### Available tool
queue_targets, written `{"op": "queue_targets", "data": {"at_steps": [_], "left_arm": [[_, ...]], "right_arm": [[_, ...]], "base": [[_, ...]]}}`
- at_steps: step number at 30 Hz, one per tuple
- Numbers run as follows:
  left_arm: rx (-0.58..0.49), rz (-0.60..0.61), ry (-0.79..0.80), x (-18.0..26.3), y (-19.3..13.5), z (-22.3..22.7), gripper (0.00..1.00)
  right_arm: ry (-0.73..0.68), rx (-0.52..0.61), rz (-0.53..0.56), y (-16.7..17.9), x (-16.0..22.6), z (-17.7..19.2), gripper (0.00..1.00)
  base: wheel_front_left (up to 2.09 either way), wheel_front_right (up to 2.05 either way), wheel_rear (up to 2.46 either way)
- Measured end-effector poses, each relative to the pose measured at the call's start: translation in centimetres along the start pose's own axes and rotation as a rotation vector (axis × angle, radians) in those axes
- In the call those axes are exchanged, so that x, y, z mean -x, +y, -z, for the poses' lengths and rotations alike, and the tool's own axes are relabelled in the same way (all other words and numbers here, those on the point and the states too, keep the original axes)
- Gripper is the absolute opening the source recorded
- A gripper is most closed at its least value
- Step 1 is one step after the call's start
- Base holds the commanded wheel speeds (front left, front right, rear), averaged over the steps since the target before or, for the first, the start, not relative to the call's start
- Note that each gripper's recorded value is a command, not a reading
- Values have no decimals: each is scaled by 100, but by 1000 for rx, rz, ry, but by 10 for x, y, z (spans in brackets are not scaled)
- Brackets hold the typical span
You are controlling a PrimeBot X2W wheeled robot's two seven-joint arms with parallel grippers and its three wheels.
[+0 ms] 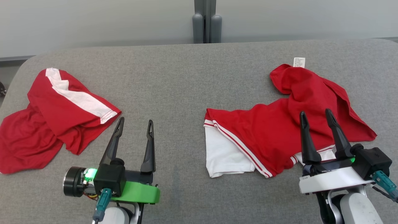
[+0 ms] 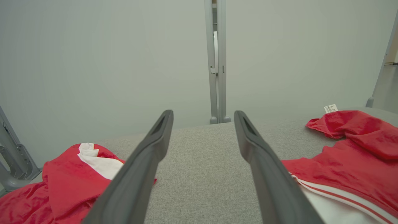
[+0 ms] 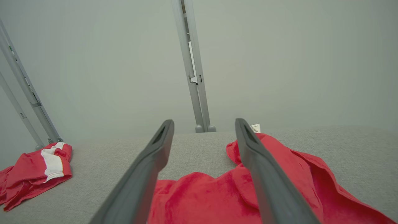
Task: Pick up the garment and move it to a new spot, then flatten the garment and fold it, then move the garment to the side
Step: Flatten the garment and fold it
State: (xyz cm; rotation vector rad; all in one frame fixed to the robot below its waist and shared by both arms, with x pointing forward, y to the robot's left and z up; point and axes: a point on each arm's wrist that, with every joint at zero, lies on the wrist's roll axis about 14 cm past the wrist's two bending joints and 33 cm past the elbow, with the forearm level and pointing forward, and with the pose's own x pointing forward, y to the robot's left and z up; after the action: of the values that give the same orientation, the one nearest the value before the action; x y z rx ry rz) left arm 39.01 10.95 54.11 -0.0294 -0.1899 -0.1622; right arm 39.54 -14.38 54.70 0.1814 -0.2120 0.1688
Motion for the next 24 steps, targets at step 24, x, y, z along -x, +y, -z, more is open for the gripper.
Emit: {"op": "queue_targets", "data": {"at_steps": [24], "left_arm": [[-8,21,71,-6,-1,28,100]], "right_arm": [[475,-99,359,-93,74,143,100]], "base": [[0,0,0]]}}
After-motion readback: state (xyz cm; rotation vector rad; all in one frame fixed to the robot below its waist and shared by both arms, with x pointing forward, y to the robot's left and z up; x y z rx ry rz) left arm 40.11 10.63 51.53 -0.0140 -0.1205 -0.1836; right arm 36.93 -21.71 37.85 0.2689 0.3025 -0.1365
